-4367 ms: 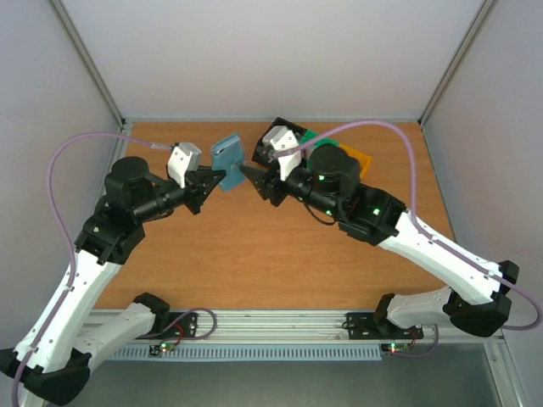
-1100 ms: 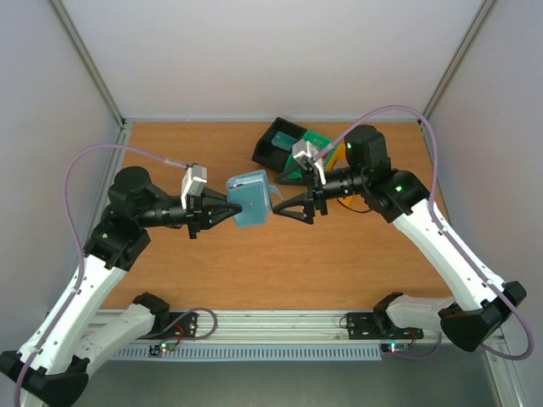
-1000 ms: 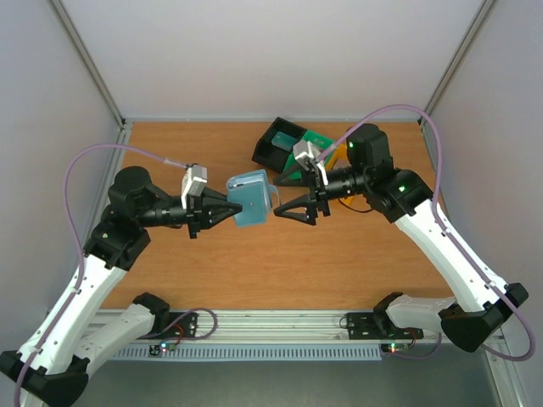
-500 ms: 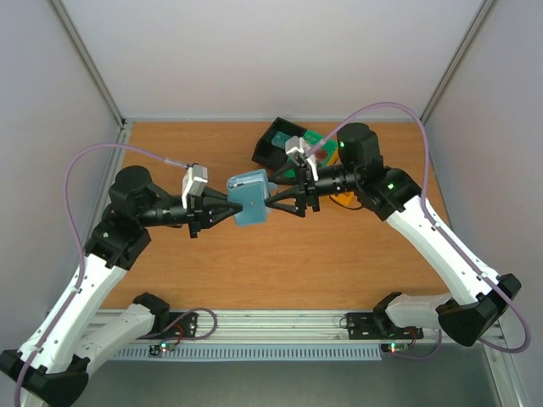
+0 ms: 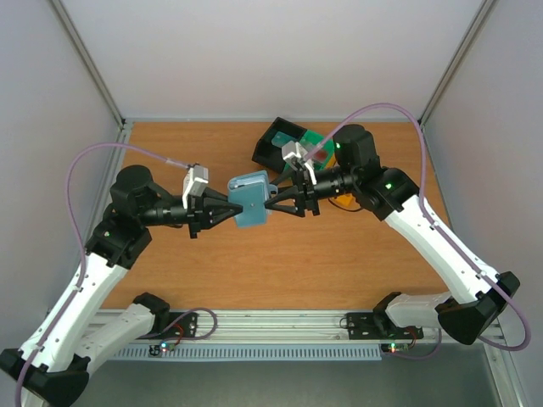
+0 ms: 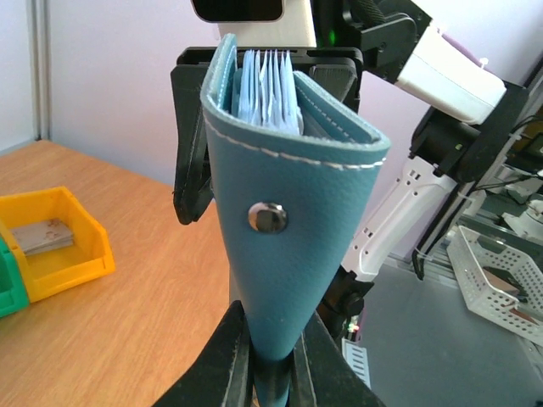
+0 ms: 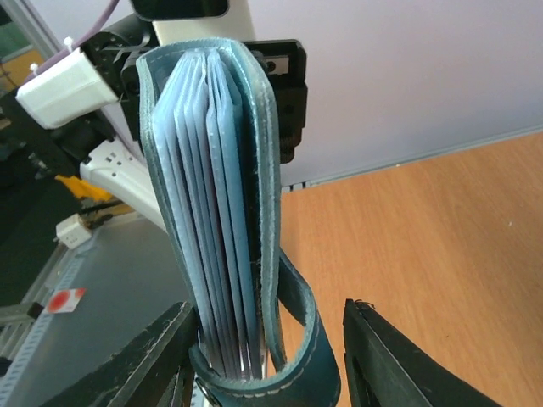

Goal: Take the credit cards out of the card holder

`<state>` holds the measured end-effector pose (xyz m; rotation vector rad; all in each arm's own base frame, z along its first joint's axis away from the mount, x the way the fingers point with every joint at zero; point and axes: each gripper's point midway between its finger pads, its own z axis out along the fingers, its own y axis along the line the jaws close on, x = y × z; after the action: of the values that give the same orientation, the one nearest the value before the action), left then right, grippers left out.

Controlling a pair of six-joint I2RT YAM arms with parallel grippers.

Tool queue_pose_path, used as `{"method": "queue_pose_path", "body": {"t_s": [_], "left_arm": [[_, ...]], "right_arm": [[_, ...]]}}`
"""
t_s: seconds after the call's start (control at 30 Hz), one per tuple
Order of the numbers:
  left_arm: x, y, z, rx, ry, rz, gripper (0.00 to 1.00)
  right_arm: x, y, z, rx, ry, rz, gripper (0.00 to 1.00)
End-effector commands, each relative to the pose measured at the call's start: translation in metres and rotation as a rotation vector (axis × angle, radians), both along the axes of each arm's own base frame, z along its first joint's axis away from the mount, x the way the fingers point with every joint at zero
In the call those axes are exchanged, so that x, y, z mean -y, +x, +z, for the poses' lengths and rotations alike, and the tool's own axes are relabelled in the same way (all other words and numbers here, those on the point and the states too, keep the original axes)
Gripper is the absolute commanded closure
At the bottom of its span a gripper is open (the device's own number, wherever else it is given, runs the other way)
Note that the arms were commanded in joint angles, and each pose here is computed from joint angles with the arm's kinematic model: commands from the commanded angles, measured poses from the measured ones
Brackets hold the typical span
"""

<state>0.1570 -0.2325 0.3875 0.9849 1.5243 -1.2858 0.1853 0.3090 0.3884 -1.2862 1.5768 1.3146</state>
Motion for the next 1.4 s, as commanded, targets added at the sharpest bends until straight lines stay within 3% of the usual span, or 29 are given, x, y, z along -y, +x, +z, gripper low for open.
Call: {"method": "queue_pose_path", "body": {"t_s": [0.0, 0.4, 0.7, 0.93, 1.0, 1.13, 1.17, 1.27, 1.3, 1.37], "left_arm": [[0.002, -0.026, 0.021, 0.122, -0.063, -0.142, 1.0], [0.003, -0.039, 0.028, 0.143, -0.096, -0.241, 1.0], [0.002, -0.044, 0.03, 0.168, -0.115, -0.28, 1.0], [0.009, -0.014, 0.022, 0.097, -0.107, -0.135, 1.0], [0.009, -0.011, 0.016, 0.061, -0.094, -0.118, 1.0], [0.007, -0.006, 0.009, 0.036, -0.068, -0.067, 1.0], [0.006, -0.001, 0.005, 0.02, -0.057, -0.033, 0.9], [-0.004, 0.024, -0.005, 0.001, -0.022, 0.16, 0.08], [-0.01, 0.033, -0.009, 0.016, -0.004, 0.226, 0.01], [-0.021, 0.048, -0.014, 0.063, 0.038, 0.351, 0.01]], "right_arm": [[0.005, -0.01, -0.005, 0.012, -0.034, 0.042, 0.53], [0.007, -0.009, -0.007, 0.02, -0.053, 0.033, 0.52], [0.002, 0.004, -0.005, 0.051, -0.056, -0.039, 0.6], [-0.021, -0.022, 0.004, 0.054, -0.018, 0.101, 0.59], [-0.02, -0.027, 0.01, 0.054, 0.014, 0.124, 0.68], [-0.014, -0.025, 0.016, 0.057, 0.032, 0.081, 0.98], [-0.013, -0.019, 0.016, 0.039, 0.027, 0.042, 0.99], [-0.006, 0.017, 0.006, 0.001, -0.043, -0.179, 0.99], [0.003, 0.043, -0.005, -0.013, -0.112, -0.346, 0.99], [0.057, 0.114, -0.04, -0.026, -0.385, -0.853, 0.99]]}}
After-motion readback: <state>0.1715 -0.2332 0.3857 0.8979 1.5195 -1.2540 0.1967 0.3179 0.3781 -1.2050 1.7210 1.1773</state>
